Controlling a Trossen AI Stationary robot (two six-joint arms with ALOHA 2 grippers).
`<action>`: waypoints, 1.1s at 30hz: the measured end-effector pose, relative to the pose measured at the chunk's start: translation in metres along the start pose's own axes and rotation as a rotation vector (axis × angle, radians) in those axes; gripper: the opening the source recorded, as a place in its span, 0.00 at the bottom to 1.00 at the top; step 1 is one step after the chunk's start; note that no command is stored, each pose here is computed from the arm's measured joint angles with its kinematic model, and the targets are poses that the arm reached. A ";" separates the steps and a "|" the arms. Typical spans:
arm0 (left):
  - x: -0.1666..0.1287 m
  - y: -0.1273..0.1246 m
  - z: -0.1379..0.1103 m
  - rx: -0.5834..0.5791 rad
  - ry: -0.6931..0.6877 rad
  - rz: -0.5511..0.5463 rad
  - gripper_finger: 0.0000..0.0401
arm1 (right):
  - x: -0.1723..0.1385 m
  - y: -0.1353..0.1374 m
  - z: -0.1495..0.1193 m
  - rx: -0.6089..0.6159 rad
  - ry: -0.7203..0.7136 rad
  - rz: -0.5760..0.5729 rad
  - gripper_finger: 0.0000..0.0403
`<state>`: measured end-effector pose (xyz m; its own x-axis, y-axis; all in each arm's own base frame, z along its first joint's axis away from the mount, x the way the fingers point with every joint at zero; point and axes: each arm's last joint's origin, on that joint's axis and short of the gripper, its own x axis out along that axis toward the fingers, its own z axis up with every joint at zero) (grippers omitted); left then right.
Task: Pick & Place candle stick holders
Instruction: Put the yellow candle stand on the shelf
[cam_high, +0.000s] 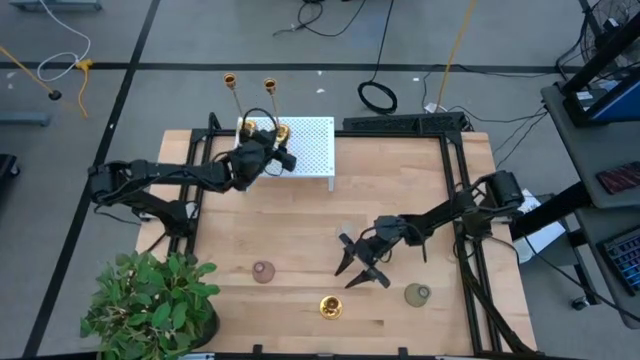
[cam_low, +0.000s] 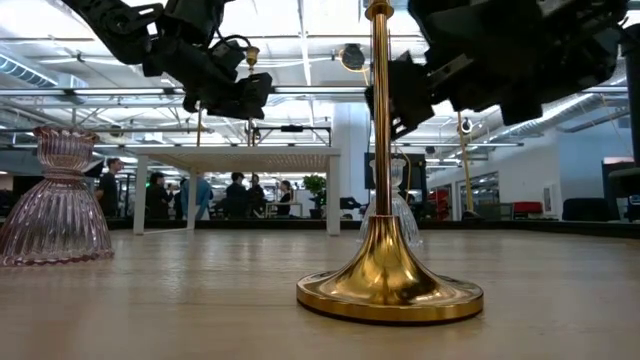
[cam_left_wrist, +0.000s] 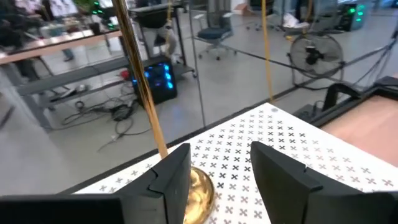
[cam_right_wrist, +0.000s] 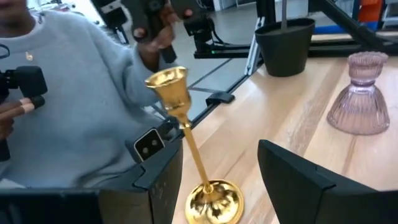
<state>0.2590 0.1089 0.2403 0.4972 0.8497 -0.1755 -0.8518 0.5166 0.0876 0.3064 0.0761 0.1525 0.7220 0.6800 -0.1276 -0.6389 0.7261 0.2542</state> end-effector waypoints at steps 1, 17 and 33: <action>-0.003 -0.003 0.000 0.006 -0.002 0.017 0.44 | 0.003 -0.001 -0.001 0.012 0.005 0.002 0.50; -0.085 -0.038 0.016 0.057 -0.080 -0.050 0.44 | 0.058 -0.019 -0.002 0.014 0.042 0.186 0.50; -0.166 -0.013 0.045 -0.015 -0.157 -0.332 0.44 | 0.081 -0.020 -0.001 -0.088 0.088 0.254 0.38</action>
<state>0.1946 -0.0344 0.3121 0.7651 0.6427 -0.0395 -0.6417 0.7661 0.0364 0.3770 0.1170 0.1361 0.5126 0.8447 -0.1539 -0.8198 0.5348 0.2050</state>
